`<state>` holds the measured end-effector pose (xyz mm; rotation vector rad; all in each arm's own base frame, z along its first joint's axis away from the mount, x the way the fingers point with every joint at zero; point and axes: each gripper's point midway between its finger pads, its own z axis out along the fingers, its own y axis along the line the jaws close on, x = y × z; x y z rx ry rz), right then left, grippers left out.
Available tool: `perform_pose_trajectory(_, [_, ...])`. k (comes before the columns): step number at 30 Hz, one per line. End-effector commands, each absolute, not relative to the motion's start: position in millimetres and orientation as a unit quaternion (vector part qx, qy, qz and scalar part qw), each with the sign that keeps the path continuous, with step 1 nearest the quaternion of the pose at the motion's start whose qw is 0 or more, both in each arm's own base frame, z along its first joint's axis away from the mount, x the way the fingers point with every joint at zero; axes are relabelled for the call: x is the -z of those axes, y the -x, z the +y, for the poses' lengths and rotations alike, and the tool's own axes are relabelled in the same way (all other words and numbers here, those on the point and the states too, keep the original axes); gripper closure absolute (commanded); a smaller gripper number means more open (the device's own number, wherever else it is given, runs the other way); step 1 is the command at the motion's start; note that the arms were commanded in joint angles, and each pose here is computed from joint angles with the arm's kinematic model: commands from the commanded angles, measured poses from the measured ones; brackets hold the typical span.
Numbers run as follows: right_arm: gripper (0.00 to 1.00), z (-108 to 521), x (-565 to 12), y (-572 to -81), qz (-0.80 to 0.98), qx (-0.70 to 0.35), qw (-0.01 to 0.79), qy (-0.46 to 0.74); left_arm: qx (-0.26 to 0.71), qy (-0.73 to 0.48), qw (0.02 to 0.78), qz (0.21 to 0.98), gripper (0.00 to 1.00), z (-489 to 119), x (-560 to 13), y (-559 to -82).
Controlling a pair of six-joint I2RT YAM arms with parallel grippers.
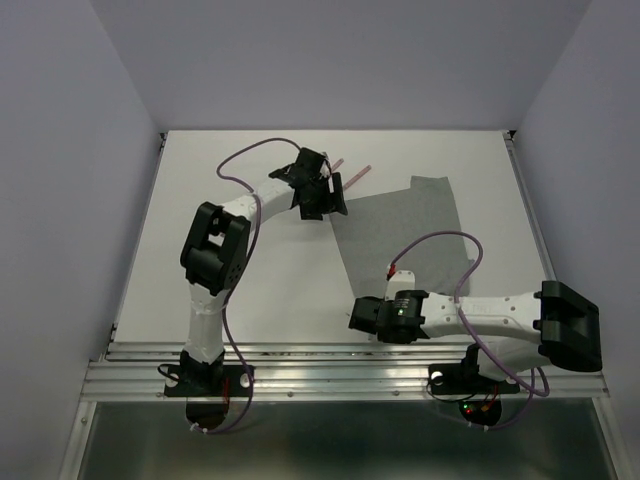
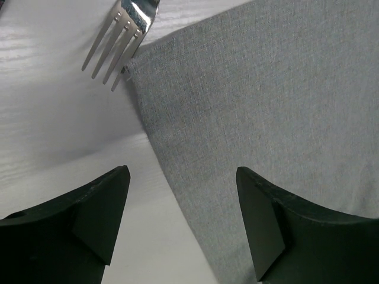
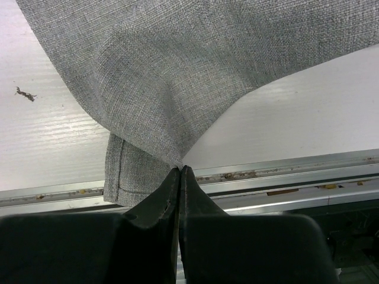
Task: Fold the napkin into a case and place the utensils inside
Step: Pick up the crumpled napkin from the center of the board.
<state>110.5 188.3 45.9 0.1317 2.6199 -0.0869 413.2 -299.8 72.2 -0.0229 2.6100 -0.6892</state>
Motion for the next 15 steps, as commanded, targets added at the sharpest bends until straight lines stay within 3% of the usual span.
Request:
perform_pose_trajectory(1, [0.99, 177.5, -50.2, -117.1, 0.957, 0.051, 0.279, -0.058, 0.241, 0.008, 0.243, 0.94, 0.18, -306.1, -76.2, -431.6])
perform_pose_trajectory(15, [0.99, 191.8, -51.2, -119.8, 0.959, 0.051, 0.274, -0.043, 0.153, -0.003, 0.264, 0.952, 0.29, -316.6, -35.8, -448.2])
